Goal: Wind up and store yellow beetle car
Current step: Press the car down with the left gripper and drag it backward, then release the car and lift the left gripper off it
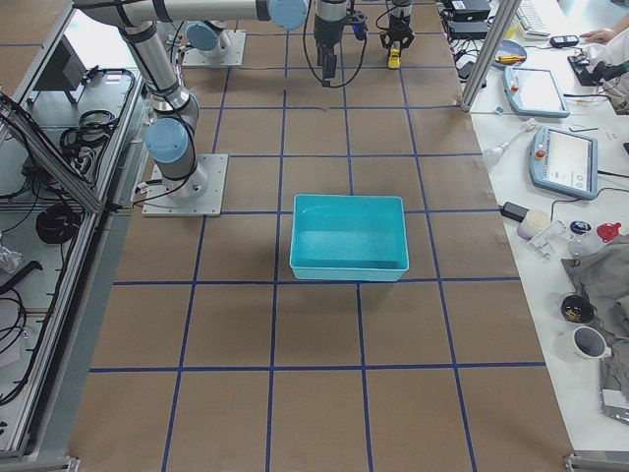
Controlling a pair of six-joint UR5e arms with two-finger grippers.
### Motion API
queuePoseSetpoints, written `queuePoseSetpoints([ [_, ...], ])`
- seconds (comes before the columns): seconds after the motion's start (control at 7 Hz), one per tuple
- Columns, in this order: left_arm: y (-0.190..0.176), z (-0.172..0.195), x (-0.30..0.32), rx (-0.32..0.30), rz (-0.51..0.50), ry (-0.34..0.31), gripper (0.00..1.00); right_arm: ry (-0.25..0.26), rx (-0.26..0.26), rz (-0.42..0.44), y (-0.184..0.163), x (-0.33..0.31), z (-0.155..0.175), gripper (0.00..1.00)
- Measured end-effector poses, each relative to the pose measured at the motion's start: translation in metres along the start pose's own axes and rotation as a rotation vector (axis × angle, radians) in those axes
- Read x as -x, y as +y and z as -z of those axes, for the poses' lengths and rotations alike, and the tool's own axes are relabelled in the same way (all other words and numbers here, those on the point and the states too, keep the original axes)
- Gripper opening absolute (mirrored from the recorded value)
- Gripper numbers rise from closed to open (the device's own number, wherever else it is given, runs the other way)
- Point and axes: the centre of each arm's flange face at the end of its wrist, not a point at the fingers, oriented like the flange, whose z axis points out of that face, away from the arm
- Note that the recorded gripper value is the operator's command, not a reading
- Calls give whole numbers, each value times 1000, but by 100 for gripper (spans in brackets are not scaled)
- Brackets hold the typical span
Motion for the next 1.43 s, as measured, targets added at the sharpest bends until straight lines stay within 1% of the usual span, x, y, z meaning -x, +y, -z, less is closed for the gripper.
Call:
queuePoseSetpoints([
  [0.43, 25, 0, 0, 2, 27, 2, 0, 16, 6, 0, 2, -2, 0, 100],
  [0.71, 39, -1, -1, 2, 36, 3, 0, 18, 6, 0, 2, -2, 0, 100],
  [1.14, 67, -2, -2, 7, 18, 6, 0, 15, 7, 2, 1, -1, 0, 100],
  [1.43, 91, -3, -4, 9, 8, 7, 0, 13, 6, 1, 0, -1, -1, 100],
])
